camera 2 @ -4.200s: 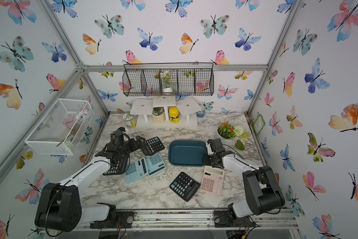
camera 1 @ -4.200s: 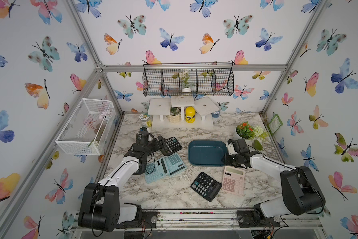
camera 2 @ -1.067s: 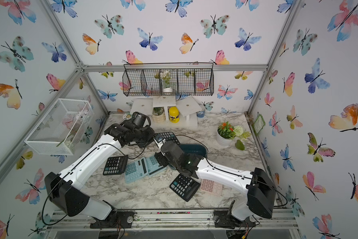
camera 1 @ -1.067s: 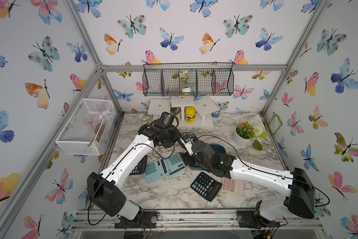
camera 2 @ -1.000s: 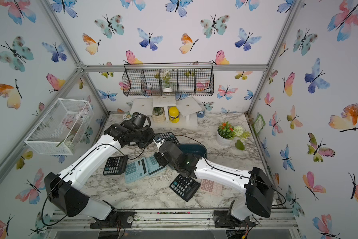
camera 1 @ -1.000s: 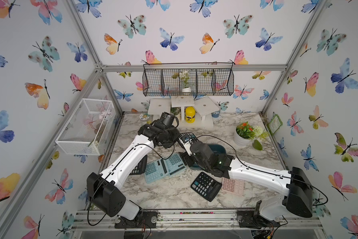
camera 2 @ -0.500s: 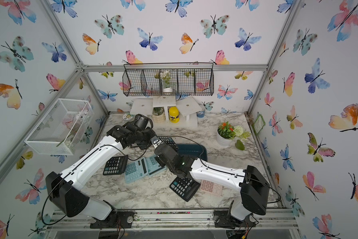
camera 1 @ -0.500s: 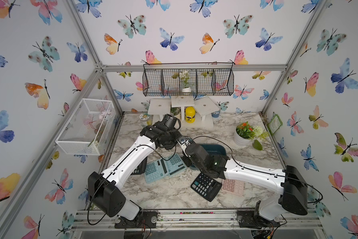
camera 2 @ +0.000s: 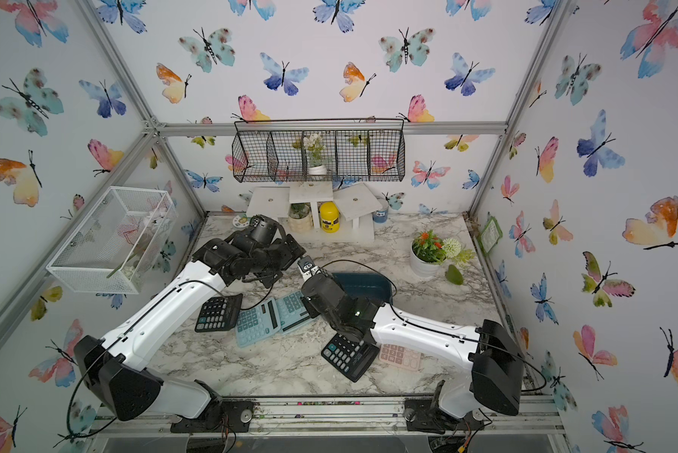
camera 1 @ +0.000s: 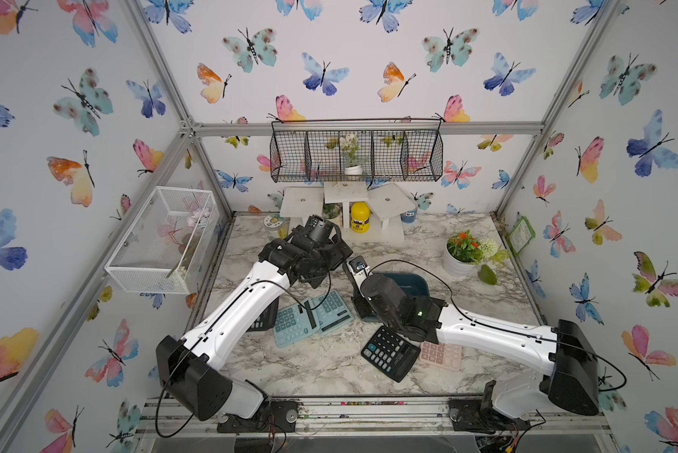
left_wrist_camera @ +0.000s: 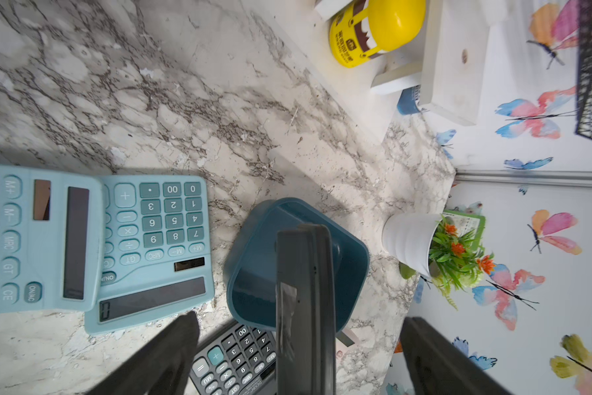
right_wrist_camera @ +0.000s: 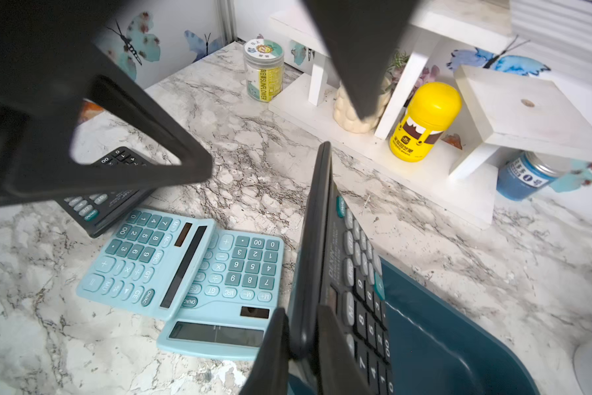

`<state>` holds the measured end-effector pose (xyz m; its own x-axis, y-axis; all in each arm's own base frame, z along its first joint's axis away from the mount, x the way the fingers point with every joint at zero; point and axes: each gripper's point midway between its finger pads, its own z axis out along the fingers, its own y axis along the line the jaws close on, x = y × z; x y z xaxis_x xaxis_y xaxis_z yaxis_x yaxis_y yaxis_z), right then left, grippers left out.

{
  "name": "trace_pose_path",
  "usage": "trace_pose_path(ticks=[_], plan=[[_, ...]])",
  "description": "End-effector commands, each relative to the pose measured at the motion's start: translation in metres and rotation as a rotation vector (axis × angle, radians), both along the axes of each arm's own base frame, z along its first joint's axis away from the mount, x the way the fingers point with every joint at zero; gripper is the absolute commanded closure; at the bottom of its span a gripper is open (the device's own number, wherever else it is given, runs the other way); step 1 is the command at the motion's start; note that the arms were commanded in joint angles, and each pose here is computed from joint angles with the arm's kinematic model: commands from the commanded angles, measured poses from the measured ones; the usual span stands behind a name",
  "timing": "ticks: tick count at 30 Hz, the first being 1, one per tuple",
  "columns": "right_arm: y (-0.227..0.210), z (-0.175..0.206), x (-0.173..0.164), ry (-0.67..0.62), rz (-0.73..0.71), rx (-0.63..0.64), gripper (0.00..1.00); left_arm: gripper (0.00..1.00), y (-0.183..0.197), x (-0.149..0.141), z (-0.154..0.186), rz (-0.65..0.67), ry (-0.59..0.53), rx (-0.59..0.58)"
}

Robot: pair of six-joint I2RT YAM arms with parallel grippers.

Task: Put the calculator in the storage box
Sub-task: Pick up the calculator at the center of the board, then place the calculator in the storage box.

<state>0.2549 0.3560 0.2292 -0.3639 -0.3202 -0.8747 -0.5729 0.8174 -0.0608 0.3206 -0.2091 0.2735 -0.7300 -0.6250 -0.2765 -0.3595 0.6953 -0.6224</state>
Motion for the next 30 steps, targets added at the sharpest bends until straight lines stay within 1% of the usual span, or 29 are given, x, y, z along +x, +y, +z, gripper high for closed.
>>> trace_pose_path(ticks=[1, 4, 7, 8, 12, 17, 21, 24, 30], plan=[[-0.015, 0.014, -0.002, 0.033, -0.073, 0.111, 0.97, 0.01, 0.038, -0.002, 0.049, 0.122, -0.172, 0.042], [-0.023, 0.02, -0.005, 0.053, -0.101, 0.173, 0.97, 0.01, 0.06, -0.006, 0.069, 0.189, -0.265, 0.07], [-0.031, 0.027, -0.009, 0.085, -0.137, 0.282, 0.98, 0.01, 0.074, -0.011, 0.078, 0.22, -0.327, 0.076], [-0.034, 0.028, -0.011, 0.095, -0.15, 0.336, 0.97, 0.01, 0.076, -0.013, 0.08, 0.221, -0.343, 0.079], [-0.047, 0.02, -0.016, 0.122, -0.194, 0.534, 0.97, 0.01, 0.081, -0.016, 0.072, 0.213, -0.358, 0.1], [-0.061, 0.01, -0.015, 0.125, -0.25, 0.695, 0.98, 0.01, 0.08, -0.017, 0.055, 0.181, -0.346, 0.135], [-0.071, 0.0, -0.008, 0.107, -0.301, 0.767, 0.98, 0.01, 0.079, -0.017, 0.046, 0.166, -0.346, 0.146], [-0.076, 0.001, -0.002, 0.091, -0.314, 0.823, 0.97, 0.01, 0.08, -0.018, 0.044, 0.158, -0.351, 0.152], [-0.078, 0.018, 0.003, 0.062, -0.338, 0.824, 0.97, 0.01, 0.083, -0.018, 0.042, 0.155, -0.362, 0.177]])
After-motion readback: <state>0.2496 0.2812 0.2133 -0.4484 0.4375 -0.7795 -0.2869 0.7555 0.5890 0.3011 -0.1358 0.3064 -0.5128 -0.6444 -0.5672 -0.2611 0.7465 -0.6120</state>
